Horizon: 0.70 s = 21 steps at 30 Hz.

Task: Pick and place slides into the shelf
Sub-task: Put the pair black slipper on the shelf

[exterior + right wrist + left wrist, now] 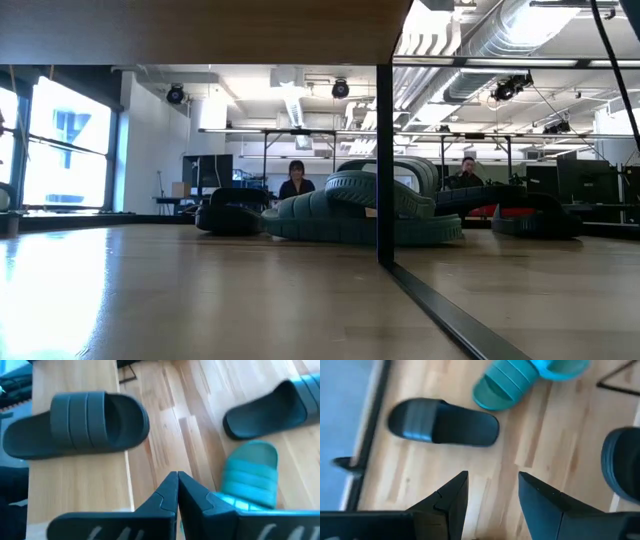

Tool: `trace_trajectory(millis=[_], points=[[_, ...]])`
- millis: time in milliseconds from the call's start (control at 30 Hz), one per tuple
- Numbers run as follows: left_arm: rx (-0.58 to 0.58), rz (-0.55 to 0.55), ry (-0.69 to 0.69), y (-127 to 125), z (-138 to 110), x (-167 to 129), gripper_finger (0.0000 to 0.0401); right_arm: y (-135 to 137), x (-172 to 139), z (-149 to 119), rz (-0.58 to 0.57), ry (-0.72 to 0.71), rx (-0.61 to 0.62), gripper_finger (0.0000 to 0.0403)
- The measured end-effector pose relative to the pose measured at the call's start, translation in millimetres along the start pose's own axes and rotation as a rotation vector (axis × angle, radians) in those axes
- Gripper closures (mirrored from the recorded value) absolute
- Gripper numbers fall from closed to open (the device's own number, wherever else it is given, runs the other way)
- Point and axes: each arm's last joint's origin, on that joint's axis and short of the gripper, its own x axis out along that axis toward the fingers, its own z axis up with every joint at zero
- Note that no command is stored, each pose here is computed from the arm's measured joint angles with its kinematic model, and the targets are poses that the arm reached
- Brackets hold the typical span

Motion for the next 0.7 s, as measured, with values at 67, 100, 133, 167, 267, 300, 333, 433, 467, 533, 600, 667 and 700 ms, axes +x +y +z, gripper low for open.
trace_trajectory(millis=[67,100,133,167,267,300,333,433,467,533,600,667,700], points=[[-0.003,-0.11,0.027,19.8,8.8,13.2,0.0245,6.8,-1.0,-7.4,-0.025,0.033,0.017,0.0402],[-0.016,-0.167,0.035,31.1,12.6,20.2,0.0245,10.2,-1.2,-11.2,-0.039,0.051,0.026,0.0402],[-0.036,-0.217,0.039,43.4,15.6,27.2,0.0245,14.0,-1.5,-15.0,-0.053,0.066,0.035,0.0402],[-0.066,-0.257,0.041,56.4,18.3,34.5,0.0245,18.4,-2.0,-19.2,-0.068,0.079,0.04,0.0402],[-0.193,-0.282,0.013,95.7,29.8,59.8,0.0245,30.0,-3.6,-30.6,-0.123,0.107,0.051,0.0402],[-0.231,-0.261,0.019,108.2,30.4,66.5,0.0245,33.5,-4.2,-33.8,-0.141,0.109,0.053,0.0402],[-0.264,-0.243,0.038,118.6,29.4,72.6,0.0245,36.3,-4.9,-36.7,-0.158,0.113,0.055,0.0402],[-0.336,-0.246,0.138,143.9,25.2,95.9,0.0245,43.2,-7.2,-47.2,-0.204,0.151,0.072,0.0402],[-0.355,-0.258,0.176,150.6,23.3,104.2,0.0245,45.3,-8.3,-51.1,-0.222,0.166,0.078,0.0402],[-0.397,-0.274,0.221,160.6,19.6,113.8,0.0245,50.3,-10.0,-58.0,-0.249,0.185,0.091,0.0402],[-0.452,-0.301,0.249,170.1,14.8,119.7,0.0245,57.2,-10.5,-61.1,-0.239,0.175,0.082,0.0402],[-0.507,-0.34,0.239,181.5,11.1,126.0,0.0245,62.3,-11.2,-63.6,-0.227,0.173,0.074,0.0402],[-0.549,-0.367,0.237,186.9,7.9,127.8,0.0245,63.6,-11.7,-65.3,-0.231,0.178,0.08,0.0402]])
